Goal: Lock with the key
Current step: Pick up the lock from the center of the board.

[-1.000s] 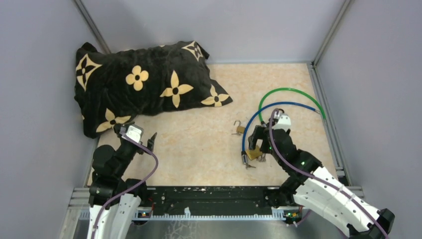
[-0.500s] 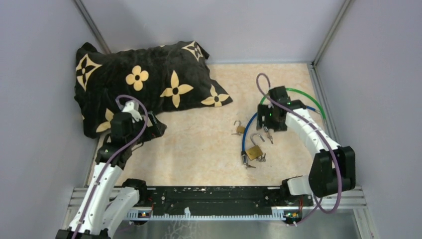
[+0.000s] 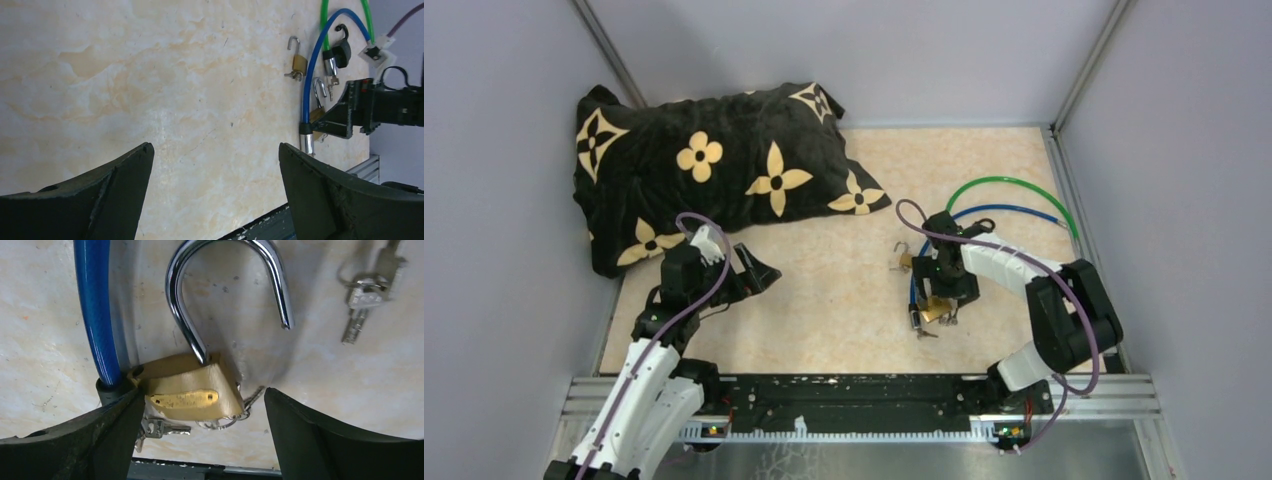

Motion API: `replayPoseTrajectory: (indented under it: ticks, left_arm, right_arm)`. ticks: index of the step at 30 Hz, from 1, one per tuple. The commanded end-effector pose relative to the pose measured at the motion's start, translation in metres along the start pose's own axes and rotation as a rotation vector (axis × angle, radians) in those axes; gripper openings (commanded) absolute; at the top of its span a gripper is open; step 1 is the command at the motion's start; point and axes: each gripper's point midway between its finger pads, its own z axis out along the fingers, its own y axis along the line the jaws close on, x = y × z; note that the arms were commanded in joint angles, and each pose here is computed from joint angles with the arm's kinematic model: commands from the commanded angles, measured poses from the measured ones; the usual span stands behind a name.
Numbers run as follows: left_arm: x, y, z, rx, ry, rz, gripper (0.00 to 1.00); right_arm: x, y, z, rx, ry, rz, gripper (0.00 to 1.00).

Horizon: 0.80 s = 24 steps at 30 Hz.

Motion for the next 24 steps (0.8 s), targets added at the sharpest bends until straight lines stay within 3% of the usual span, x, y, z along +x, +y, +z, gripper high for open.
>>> replayPoseTrajectory:
  ticks: [1,9,15,20,22,24]
  left_arm:
    - [-0.023,-0.020,0.002,0.088,-0.086,0.056,0.99]
    - [-0.037,-0.025,0.002,0.104,-0.140,0.134,0.99]
    - [-0.046,-0.030,-0.002,0.119,-0.173,0.192,0.99]
    - [-0.047,-0.041,-0.005,0.188,-0.183,0.315,0.99]
    - [-0.044,-0.048,-0.008,0.253,-0.198,0.469,0.99]
    - [-0.035,-0.059,-0.013,0.366,-0.203,0.708,0.99]
  right_arm:
    - [-0.009,0.003,0.015,0.006,-0.011,-0.003,0.87]
    - [0.005,0.048,0.024,-0.041,0.005,-0.181,0.82]
    - [0.011,0.060,0.033,-0.016,0.031,-0.228,0.74]
    - [0.009,0.077,0.030,-0.049,-0.031,-0.273,0.31]
    - [0.005,0.086,0.022,-0.092,-0.061,-0.275,0.01]
    - [0.003,0.098,0.010,-0.172,-0.093,-0.286,0.00]
